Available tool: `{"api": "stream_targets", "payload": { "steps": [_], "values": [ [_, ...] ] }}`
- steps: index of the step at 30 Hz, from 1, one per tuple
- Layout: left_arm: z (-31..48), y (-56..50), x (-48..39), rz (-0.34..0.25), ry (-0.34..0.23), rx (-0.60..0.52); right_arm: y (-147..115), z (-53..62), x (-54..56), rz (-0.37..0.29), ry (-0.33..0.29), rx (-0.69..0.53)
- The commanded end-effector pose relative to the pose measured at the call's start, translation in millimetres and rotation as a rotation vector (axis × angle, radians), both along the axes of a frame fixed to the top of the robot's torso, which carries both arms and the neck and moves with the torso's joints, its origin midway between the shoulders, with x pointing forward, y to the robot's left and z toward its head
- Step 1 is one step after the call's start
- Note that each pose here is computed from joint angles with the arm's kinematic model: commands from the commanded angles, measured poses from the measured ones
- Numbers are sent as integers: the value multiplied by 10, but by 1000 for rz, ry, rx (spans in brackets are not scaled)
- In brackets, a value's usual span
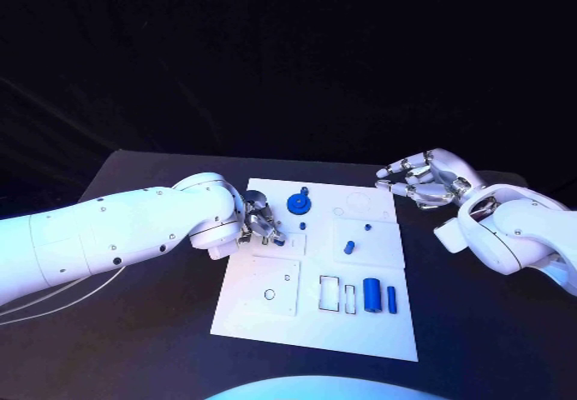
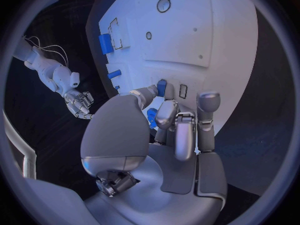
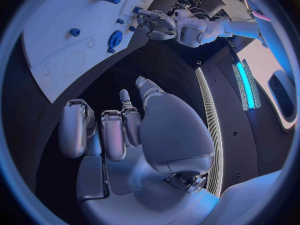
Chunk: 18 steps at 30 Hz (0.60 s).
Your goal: Assemble the parts on the task board
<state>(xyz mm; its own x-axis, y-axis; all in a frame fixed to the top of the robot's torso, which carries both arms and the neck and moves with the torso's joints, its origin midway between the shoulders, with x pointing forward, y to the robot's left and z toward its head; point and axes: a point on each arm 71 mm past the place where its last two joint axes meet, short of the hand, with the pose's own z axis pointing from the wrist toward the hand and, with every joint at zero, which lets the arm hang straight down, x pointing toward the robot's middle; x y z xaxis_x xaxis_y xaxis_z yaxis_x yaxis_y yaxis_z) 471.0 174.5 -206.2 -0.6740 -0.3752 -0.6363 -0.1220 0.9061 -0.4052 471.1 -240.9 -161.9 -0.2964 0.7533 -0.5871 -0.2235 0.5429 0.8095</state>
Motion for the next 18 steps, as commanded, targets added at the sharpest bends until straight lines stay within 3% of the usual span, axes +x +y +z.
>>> {"api": "stream_targets", "payload": {
  "steps": [1,18],
  "values": [
    [-4,-24,-6,-21,-6,19,13,-6,-8,16,3,-7],
    [-24,-25,-8,-47,16,52,14,-10,-9,17,6,-8]
  ]
}}
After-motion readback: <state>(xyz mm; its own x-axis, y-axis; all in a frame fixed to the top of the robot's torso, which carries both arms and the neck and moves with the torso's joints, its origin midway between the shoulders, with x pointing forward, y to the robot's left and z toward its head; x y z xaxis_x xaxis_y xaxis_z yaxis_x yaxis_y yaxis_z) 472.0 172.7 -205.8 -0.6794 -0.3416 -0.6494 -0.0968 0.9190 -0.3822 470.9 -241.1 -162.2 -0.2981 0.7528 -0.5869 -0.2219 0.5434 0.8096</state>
